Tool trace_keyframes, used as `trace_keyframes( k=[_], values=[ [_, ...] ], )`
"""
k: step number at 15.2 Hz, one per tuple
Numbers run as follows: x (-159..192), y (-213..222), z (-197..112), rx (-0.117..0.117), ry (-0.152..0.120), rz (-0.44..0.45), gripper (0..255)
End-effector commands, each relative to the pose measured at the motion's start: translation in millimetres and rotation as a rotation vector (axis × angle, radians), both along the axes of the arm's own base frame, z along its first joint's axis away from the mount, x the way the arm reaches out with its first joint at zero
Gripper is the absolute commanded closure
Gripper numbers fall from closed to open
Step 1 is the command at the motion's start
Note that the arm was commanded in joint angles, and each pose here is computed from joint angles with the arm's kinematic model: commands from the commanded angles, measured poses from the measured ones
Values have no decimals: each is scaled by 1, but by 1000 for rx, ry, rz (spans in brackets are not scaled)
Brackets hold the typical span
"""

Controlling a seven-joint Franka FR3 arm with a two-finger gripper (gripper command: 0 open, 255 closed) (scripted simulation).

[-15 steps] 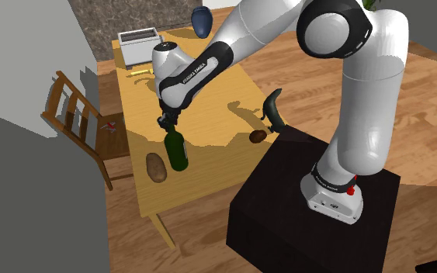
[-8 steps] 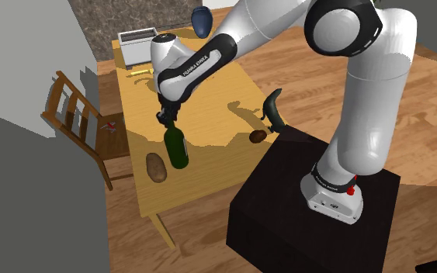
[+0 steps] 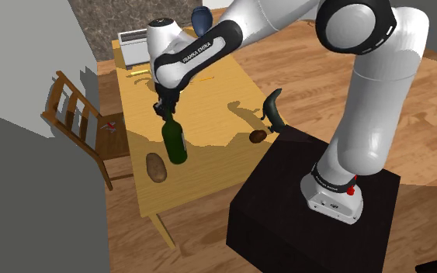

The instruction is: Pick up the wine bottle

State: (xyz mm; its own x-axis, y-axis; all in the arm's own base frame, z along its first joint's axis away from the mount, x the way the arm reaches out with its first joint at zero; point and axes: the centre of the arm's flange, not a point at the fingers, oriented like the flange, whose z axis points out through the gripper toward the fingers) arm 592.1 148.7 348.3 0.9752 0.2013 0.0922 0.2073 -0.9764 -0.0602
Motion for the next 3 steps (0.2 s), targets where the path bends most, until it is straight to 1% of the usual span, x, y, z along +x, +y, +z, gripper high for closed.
trace_keyframes(
  k=[1, 3],
  values=[
    [0, 1, 11, 0, 0, 0, 255],
    [0, 1, 12, 0, 0, 0, 255]
  ],
)
